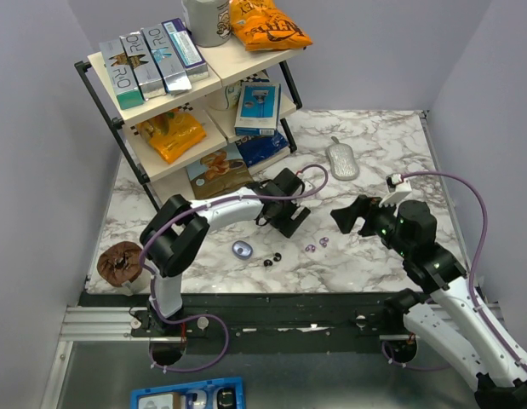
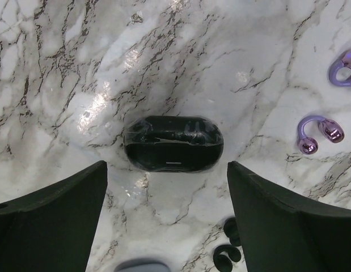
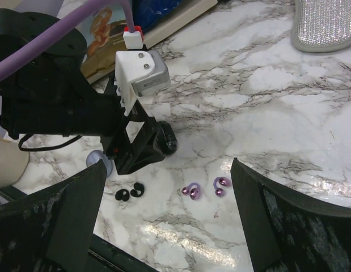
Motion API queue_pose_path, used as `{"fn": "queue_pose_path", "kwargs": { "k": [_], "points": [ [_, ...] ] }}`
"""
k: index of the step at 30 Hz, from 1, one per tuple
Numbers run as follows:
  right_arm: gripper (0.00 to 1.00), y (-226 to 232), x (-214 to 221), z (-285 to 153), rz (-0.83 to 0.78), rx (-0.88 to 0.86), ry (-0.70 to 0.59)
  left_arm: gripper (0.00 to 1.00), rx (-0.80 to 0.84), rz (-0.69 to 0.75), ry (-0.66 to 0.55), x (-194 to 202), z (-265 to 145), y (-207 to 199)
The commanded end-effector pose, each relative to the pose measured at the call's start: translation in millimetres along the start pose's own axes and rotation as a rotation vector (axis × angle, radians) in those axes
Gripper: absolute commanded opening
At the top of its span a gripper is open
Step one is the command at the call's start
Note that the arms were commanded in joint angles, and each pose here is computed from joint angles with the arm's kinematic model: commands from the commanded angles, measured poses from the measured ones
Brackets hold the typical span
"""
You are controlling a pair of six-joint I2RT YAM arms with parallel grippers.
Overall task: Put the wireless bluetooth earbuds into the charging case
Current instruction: Pick up the charging case at the center of the board.
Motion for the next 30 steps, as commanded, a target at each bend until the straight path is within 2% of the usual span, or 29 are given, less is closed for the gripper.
{"fn": "queue_pose_path", "kwargs": {
  "k": [1, 21, 30],
  "points": [
    [1.0, 7, -2, -7, 0.008, -0.023, 0.01, 0.92, 0.06, -0.014, -0.01, 1, 8, -3],
    [1.0, 2, 3, -7, 0.007, -0.006, 0.013, 0.93, 0.075, -0.01, 0.006, 2, 25, -3],
    [1.0, -1, 4, -10, 0.0, 0.005, 0.011, 0.87, 0.089, -0.004, 0.021, 8, 28, -6]
  ]
}}
Point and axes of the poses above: each gripper's point midway between its finger pads, its own z axis out along the fingers, its own y axis along the line the jaws close on, x = y × z, the point moved 2 cm from there along -z, back along the fingers
